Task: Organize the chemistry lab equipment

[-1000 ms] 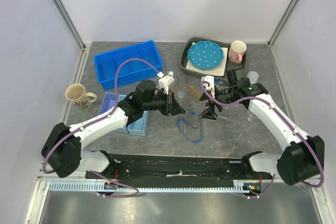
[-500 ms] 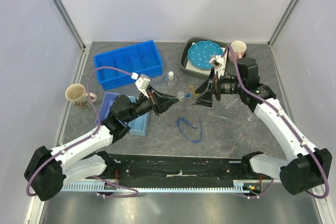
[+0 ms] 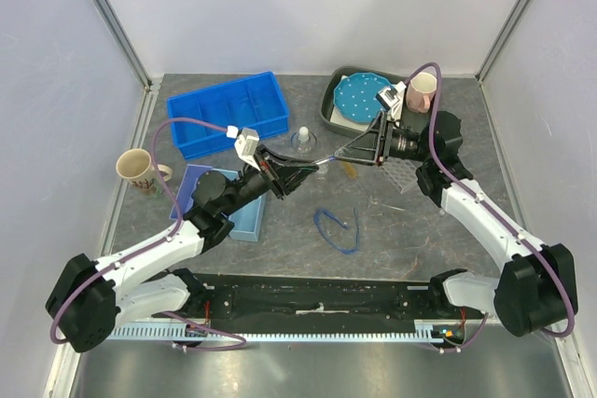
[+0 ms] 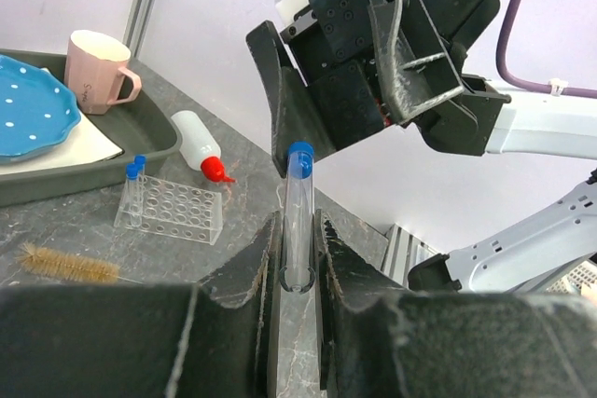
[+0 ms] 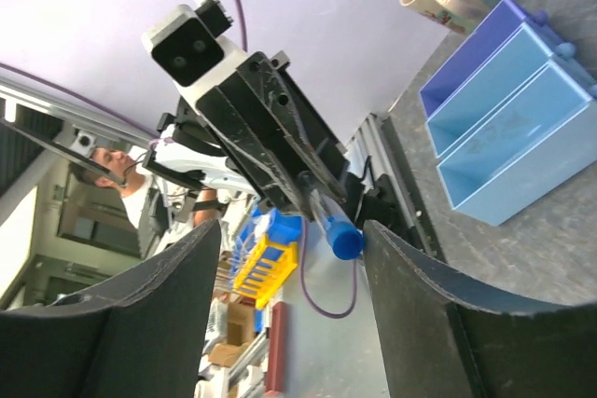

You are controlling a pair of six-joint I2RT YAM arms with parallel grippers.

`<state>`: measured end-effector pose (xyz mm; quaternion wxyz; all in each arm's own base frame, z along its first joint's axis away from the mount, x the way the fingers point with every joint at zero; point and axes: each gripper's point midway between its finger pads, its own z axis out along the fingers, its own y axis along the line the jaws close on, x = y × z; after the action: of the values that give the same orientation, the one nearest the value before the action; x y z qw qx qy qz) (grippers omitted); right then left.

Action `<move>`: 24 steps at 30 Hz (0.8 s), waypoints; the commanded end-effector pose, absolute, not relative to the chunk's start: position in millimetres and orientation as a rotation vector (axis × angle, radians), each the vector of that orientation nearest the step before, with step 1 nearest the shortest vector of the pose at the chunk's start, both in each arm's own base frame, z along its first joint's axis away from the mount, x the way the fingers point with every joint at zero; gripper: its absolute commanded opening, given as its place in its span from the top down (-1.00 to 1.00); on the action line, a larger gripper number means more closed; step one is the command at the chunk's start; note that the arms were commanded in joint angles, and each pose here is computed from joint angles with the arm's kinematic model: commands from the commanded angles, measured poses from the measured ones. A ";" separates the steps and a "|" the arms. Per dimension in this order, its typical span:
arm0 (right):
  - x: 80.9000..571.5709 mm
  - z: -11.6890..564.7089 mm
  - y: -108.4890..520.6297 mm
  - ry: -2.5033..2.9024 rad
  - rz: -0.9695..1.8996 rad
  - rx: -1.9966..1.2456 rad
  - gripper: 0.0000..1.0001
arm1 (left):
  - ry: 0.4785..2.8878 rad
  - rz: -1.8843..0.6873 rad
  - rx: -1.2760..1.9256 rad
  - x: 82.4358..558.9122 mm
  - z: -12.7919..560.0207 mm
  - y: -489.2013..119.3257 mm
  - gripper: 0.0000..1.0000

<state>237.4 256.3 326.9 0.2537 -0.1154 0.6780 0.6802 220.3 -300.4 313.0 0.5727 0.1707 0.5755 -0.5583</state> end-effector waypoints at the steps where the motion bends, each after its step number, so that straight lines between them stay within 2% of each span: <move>1: 233.4 345.5 262.5 1.796 1.942 -0.283 -0.34 | 1.264 -1.333 0.370 223.1 336.2 -300.9 0.96; 11: 235.6 329.1 269.0 1.849 1.928 -0.263 -0.03 | 1.280 -1.339 0.363 229.0 332.5 -306.8 0.96; 20: 238.3 324.9 269.3 1.843 1.906 -0.273 0.44 | 1.316 -1.339 0.358 231.7 321.2 -309.1 0.95; 23: 238.9 323.4 268.3 1.847 1.891 -0.277 0.55 | 1.332 -1.331 0.353 232.9 318.1 -308.8 0.89; 24: 238.9 322.9 267.4 1.847 1.882 -0.285 0.56 | 1.338 -1.326 0.352 233.3 317.1 -308.4 0.73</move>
<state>243.2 267.7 317.6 0.2256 -0.0799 0.6833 0.6898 226.3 -308.5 314.8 0.5703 0.1624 0.5653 -0.5733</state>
